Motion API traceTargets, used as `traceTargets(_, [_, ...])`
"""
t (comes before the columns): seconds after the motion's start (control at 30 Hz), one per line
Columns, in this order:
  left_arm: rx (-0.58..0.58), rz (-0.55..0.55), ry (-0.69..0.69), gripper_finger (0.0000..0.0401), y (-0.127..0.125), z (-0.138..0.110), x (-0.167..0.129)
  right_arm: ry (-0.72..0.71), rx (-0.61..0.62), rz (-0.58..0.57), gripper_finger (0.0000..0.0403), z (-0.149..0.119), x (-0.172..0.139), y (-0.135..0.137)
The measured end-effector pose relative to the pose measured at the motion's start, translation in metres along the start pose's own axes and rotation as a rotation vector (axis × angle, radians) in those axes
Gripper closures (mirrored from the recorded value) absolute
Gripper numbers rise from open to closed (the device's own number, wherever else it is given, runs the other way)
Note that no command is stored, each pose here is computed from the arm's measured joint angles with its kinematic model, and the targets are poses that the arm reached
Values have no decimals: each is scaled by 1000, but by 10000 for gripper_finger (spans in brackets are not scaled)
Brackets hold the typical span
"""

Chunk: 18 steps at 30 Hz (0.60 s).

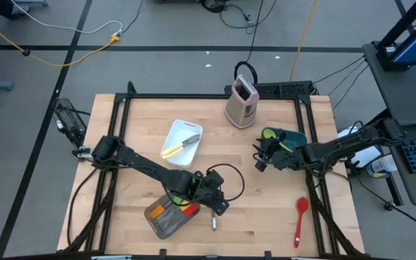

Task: Pick & Place Kitchen Items
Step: Put the brown spoon into the blue bin

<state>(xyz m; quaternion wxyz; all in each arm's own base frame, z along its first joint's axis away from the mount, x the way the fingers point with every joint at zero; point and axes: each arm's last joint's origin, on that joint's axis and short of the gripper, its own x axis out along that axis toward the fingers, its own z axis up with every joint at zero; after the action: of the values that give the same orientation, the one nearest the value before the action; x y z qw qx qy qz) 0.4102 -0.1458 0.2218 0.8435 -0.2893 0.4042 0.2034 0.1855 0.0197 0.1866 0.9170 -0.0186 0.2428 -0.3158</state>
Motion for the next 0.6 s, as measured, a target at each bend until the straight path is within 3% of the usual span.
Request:
traceTargets(0.27, [-5, -8, 184, 315, 16, 3, 33, 0, 2, 0, 287, 0, 0, 0])
traceTargets(0.6, [-25, 83, 318, 315, 38, 11, 37, 1, 1, 0, 287, 0, 0, 0])
